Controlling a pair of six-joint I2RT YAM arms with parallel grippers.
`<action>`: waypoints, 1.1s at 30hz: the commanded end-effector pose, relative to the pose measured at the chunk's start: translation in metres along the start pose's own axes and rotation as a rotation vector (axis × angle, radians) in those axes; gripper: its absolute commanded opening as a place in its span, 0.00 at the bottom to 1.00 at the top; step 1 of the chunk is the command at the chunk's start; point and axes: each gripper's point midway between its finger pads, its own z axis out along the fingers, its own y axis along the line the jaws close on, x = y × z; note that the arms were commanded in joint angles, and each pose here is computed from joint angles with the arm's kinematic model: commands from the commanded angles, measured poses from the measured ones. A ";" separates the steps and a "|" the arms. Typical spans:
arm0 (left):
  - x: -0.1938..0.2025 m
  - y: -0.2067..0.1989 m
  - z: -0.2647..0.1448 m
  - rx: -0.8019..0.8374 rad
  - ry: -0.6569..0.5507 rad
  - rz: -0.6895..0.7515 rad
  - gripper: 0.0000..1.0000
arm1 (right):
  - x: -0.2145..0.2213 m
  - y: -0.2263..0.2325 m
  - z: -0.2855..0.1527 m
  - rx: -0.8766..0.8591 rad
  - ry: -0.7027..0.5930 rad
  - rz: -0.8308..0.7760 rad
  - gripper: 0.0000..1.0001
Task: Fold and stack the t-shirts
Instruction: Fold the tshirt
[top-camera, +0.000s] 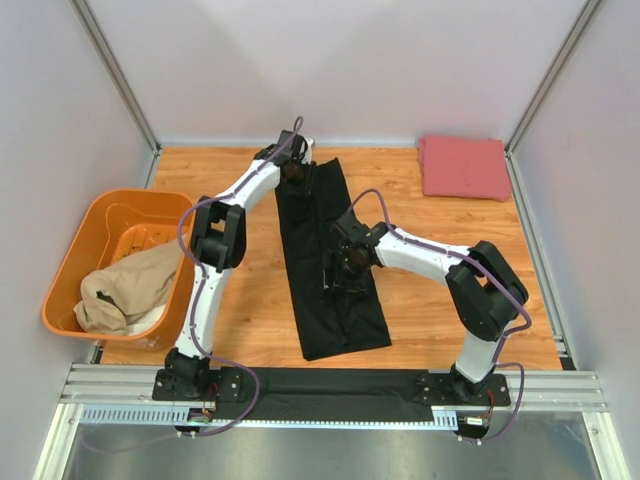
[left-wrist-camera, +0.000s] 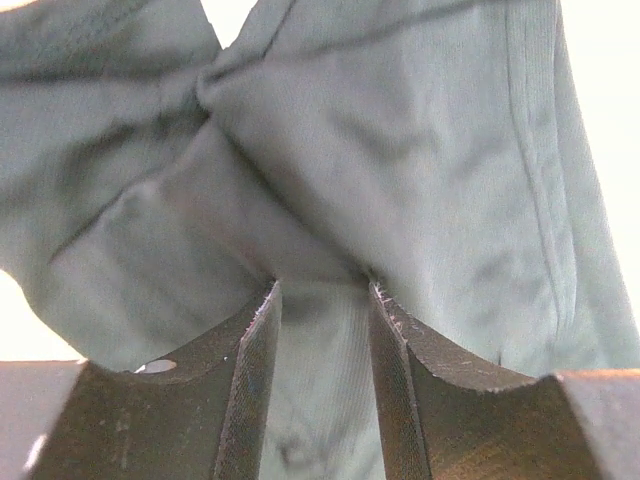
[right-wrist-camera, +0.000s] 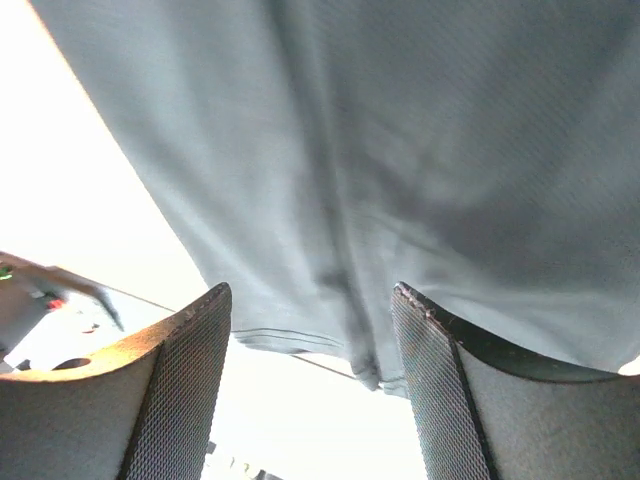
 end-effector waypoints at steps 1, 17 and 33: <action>-0.052 -0.011 -0.085 -0.032 -0.143 0.104 0.48 | -0.027 0.023 -0.030 -0.058 -0.095 -0.112 0.68; 0.178 -0.078 -0.186 0.007 0.188 -0.147 0.41 | -0.021 -0.072 -0.057 0.077 -0.065 -0.241 0.61; 0.256 -0.092 -0.193 0.042 0.370 -0.167 0.42 | 0.037 -0.112 -0.033 -0.041 0.094 -0.051 0.54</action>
